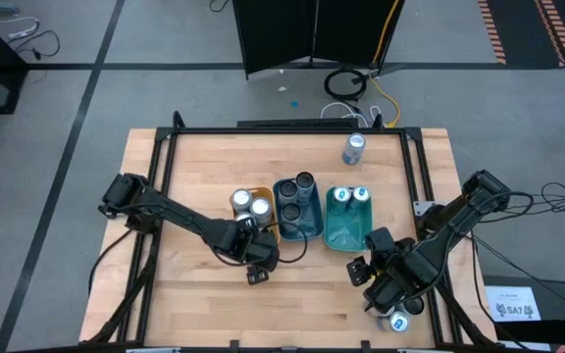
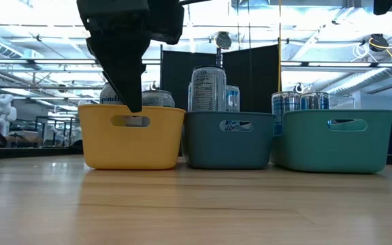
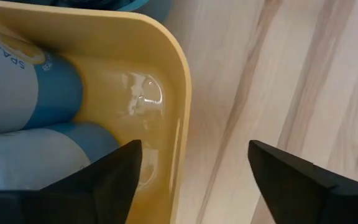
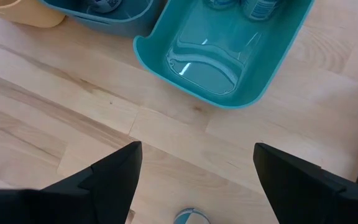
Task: Sort soda cans
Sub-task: Adjust the yellow bin
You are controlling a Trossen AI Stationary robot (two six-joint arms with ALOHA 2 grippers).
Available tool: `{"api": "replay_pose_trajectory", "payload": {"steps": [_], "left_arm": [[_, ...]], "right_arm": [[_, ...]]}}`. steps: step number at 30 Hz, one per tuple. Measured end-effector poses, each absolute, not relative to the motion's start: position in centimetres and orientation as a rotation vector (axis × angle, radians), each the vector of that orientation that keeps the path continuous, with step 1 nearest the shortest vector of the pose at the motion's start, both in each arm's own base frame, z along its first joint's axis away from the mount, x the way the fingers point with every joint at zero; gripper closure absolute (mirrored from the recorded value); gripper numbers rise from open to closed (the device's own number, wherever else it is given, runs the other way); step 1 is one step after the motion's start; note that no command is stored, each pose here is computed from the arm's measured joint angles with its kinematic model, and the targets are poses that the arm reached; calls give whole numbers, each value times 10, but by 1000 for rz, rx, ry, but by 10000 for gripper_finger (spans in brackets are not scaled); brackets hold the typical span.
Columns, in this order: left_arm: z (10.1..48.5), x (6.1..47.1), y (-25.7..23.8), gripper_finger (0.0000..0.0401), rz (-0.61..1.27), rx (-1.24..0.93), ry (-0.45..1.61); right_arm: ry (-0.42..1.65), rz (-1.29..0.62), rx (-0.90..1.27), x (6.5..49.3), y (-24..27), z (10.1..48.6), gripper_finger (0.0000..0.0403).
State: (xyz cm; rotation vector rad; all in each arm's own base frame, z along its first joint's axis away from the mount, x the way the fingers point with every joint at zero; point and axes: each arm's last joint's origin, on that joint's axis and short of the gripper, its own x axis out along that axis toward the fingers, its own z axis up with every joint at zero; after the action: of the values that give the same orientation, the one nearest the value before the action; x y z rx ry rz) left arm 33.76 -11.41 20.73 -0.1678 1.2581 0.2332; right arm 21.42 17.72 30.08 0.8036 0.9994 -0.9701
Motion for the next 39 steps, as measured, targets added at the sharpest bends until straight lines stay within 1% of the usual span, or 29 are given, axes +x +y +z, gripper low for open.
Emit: {"api": "replay_pose_trajectory", "payload": {"steps": [19, 30, 34, 39], "left_arm": [[207, 338, -112, 264, 232, -142, 1254], [207, 341, -102, 363, 261, -168, 1254], [207, 342, -99, 386, 264, -174, 1255], [207, 343, -94, 385, 280, -180, 1261]], "right_arm": [[1008, -960, 785, 214, 177, 301, 103], [1008, -958, 783, 214, 177, 301, 103], [1008, -958, 783, 214, 177, 301, 103], [1005, -958, 782, 214, 177, 301, 103]]}}
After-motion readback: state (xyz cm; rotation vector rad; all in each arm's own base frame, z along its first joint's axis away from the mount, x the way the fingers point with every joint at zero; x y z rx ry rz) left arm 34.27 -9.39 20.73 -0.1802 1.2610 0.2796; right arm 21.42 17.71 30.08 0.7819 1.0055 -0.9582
